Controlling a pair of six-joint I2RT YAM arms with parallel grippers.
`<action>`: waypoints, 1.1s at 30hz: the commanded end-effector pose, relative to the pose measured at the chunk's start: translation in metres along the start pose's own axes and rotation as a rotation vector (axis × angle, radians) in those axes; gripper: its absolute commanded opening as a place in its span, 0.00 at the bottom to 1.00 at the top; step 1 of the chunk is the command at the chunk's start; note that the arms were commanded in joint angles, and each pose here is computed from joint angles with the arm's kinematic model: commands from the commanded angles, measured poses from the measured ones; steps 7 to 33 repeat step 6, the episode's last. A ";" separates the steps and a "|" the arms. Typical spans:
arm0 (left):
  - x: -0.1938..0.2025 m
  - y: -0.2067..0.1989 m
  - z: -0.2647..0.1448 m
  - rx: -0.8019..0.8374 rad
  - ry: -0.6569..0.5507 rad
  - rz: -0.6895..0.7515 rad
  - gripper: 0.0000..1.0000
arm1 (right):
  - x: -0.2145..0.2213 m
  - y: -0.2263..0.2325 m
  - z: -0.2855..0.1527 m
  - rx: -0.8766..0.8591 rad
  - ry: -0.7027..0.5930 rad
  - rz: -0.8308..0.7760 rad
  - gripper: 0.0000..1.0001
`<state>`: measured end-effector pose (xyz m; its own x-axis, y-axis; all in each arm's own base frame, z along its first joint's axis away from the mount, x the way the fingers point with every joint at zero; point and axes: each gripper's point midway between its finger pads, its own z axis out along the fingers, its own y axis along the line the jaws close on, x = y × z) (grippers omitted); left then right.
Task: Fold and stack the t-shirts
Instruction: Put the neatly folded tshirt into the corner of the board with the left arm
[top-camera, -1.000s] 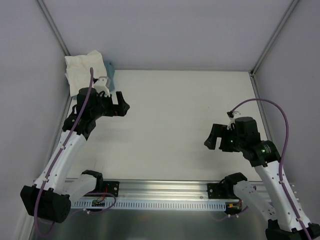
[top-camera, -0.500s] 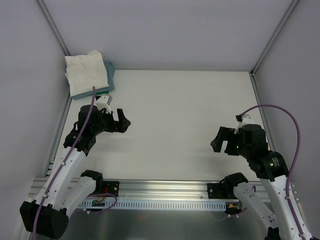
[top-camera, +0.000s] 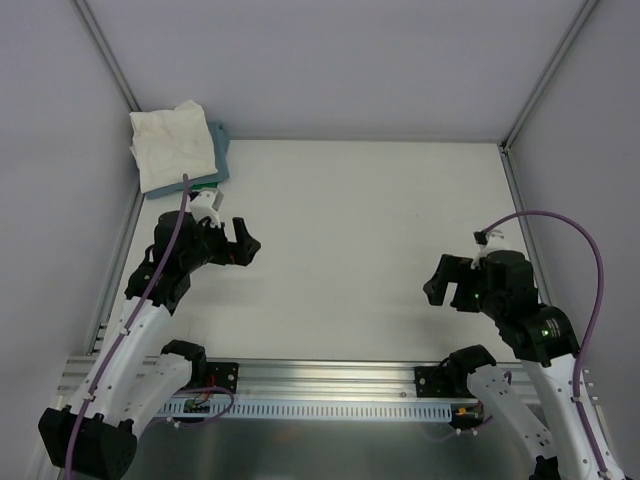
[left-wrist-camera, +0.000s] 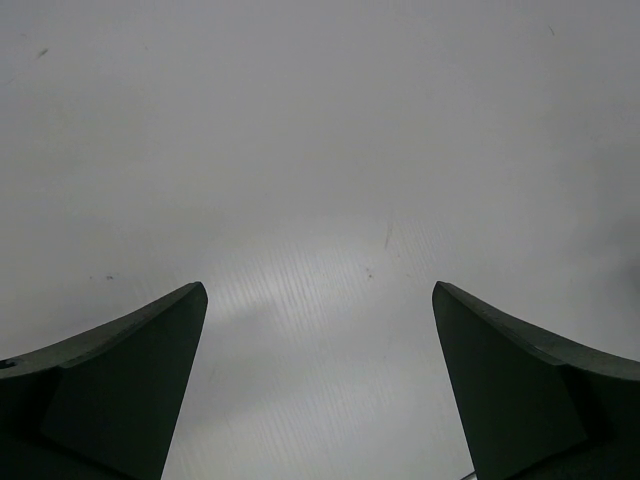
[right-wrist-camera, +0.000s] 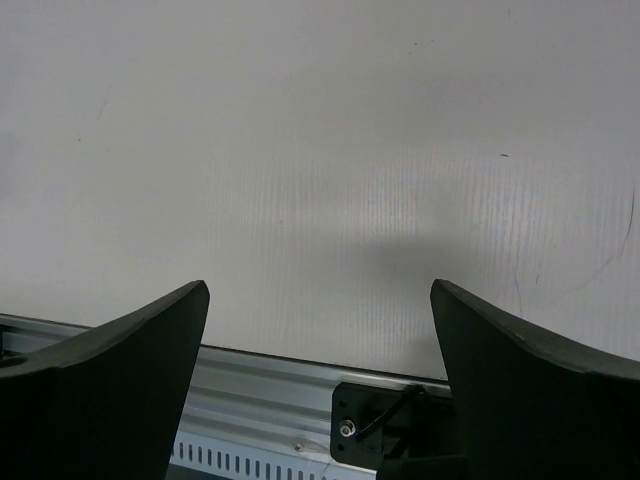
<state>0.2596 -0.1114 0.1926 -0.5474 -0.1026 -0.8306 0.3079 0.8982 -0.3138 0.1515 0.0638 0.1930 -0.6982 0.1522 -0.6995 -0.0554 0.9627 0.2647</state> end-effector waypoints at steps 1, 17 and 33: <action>-0.011 -0.007 -0.003 0.026 -0.051 0.028 0.99 | -0.005 -0.005 -0.004 0.025 -0.022 -0.004 0.99; -0.010 -0.008 -0.002 0.033 -0.044 0.024 0.98 | -0.005 -0.005 -0.002 0.032 -0.022 0.005 0.99; -0.010 -0.008 -0.002 0.033 -0.044 0.024 0.98 | -0.005 -0.005 -0.002 0.032 -0.022 0.005 0.99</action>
